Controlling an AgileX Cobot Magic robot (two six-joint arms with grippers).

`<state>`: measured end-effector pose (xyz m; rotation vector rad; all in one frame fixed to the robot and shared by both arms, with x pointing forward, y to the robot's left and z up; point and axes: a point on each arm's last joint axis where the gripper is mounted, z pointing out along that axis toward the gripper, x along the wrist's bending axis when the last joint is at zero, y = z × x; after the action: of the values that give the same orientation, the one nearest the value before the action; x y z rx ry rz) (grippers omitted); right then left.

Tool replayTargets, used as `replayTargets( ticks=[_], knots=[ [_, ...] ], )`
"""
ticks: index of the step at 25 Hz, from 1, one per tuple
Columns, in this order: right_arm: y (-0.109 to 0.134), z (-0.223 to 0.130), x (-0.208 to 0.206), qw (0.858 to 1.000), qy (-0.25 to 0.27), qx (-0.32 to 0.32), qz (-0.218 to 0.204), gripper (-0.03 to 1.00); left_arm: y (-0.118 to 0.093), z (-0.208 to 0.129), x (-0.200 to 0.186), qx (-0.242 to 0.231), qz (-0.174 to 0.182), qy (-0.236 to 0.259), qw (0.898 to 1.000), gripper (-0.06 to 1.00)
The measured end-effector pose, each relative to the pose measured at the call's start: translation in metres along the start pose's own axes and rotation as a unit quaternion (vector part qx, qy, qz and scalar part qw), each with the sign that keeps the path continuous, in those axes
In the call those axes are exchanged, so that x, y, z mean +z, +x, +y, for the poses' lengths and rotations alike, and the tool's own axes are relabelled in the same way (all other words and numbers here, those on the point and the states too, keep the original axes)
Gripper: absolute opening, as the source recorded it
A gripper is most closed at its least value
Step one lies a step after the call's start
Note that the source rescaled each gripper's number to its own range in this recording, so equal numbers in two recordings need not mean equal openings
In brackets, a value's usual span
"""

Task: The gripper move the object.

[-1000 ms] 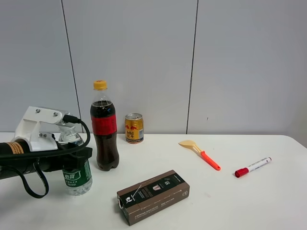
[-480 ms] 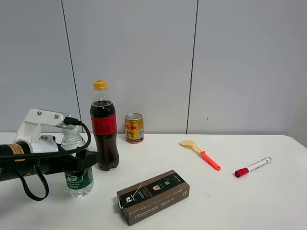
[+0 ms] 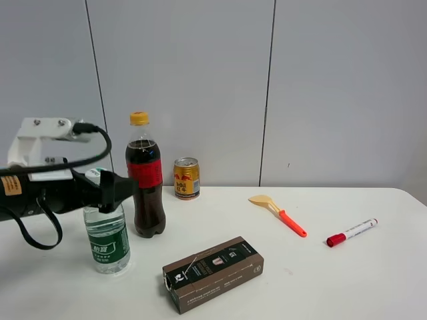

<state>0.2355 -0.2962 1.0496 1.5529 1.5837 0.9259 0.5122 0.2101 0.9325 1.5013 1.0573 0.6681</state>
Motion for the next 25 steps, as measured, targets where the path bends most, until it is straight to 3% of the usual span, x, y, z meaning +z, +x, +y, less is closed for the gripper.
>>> replayTargets(
  ticks=[10, 14, 20, 25],
  knots=[
    [0.000, 0.000, 0.000, 1.000, 0.000, 0.000, 0.000, 1.00, -0.011, 0.057, -0.035, 0.012, 0.008, -0.057, 0.998, 0.99],
    [0.000, 0.000, 0.000, 1.000, 0.000, 0.000, 0.000, 1.00, -0.015, 0.077, -0.057, -0.020, 0.024, -0.059, 0.998, 0.99],
    [0.000, 0.000, 0.000, 1.000, 0.000, 0.000, 0.000, 1.00, -0.017, 0.110, -0.094, -0.025, 0.081, -0.021, 0.996, 0.99],
    [0.000, 0.000, 0.000, 1.000, 0.000, 0.000, 0.000, 1.00, -0.018, 0.149, -0.126, -0.013, 0.144, 0.029, 0.989, 1.00]
  ],
)
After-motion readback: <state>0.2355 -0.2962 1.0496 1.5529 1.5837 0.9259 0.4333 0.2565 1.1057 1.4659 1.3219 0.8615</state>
